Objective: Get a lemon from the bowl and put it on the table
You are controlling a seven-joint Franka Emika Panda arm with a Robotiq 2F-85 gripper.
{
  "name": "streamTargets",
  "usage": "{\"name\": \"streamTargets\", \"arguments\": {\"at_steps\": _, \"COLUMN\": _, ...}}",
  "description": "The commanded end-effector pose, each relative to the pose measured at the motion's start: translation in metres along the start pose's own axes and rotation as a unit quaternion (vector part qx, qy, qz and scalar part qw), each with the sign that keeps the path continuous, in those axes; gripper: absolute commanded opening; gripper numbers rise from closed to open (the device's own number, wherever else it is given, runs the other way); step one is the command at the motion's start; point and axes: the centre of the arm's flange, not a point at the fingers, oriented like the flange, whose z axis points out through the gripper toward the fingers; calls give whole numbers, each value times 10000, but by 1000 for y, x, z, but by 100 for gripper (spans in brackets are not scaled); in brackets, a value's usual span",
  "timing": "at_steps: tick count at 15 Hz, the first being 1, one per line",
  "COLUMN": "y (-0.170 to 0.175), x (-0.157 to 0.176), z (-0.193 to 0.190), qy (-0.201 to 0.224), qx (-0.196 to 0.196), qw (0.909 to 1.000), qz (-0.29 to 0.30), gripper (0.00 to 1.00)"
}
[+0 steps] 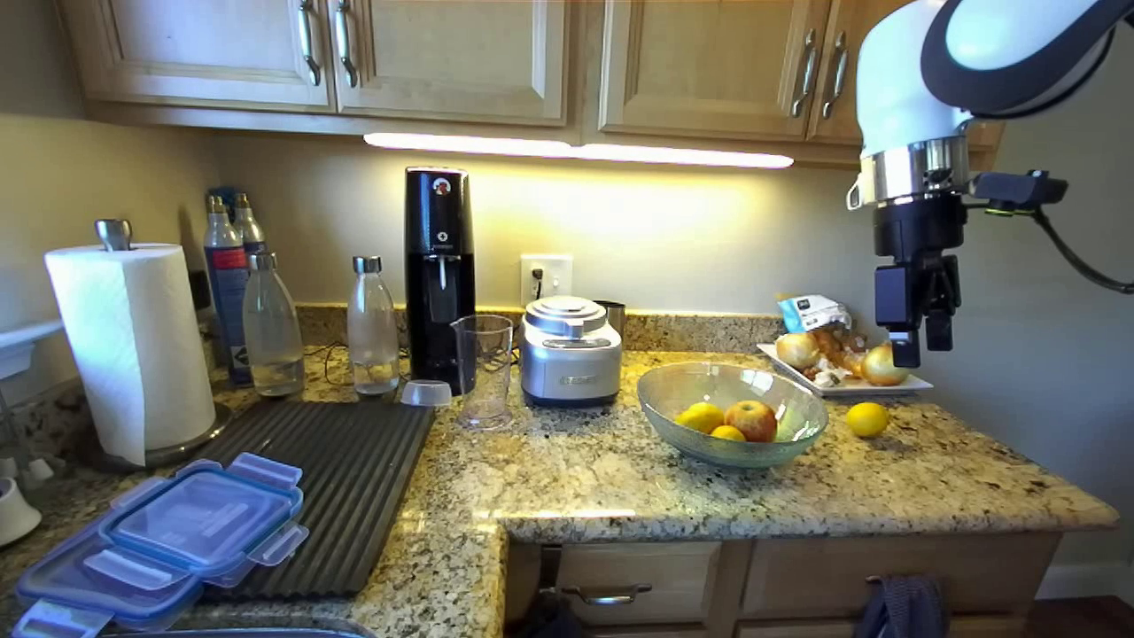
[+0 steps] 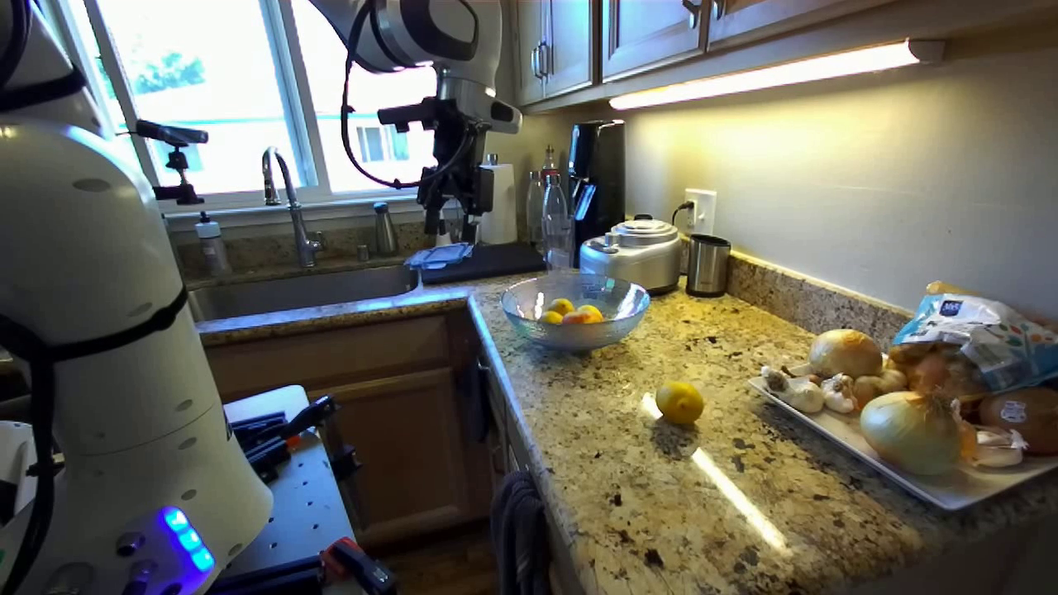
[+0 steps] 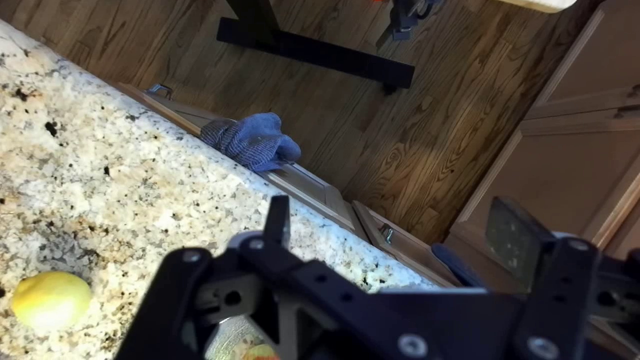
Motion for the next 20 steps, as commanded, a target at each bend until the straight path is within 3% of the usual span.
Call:
{"name": "streamTargets", "arguments": {"at_steps": 1, "y": 1, "x": 22, "z": 4, "qy": 137, "qx": 20, "qw": 9994, "qz": 333, "gripper": 100}}
{"name": "streamTargets", "arguments": {"at_steps": 7, "y": 18, "x": 89, "z": 29, "qy": 487, "qx": 296, "qw": 9943, "qz": 903, "gripper": 100}}
{"name": "streamTargets", "arguments": {"at_steps": 12, "y": 18, "x": 141, "z": 40, "qy": 1082, "qx": 434, "qw": 9781, "qz": 1723, "gripper": 100}}
{"name": "streamTargets", "arguments": {"at_steps": 15, "y": 12, "x": 160, "z": 43, "qy": 1186, "qx": 540, "qw": 9685, "qz": 2121, "gripper": 100}}
{"name": "streamTargets", "arguments": {"at_steps": 20, "y": 10, "x": 160, "z": 47, "qy": 1070, "qx": 610, "qw": 9725, "qz": 1976, "gripper": 100}}
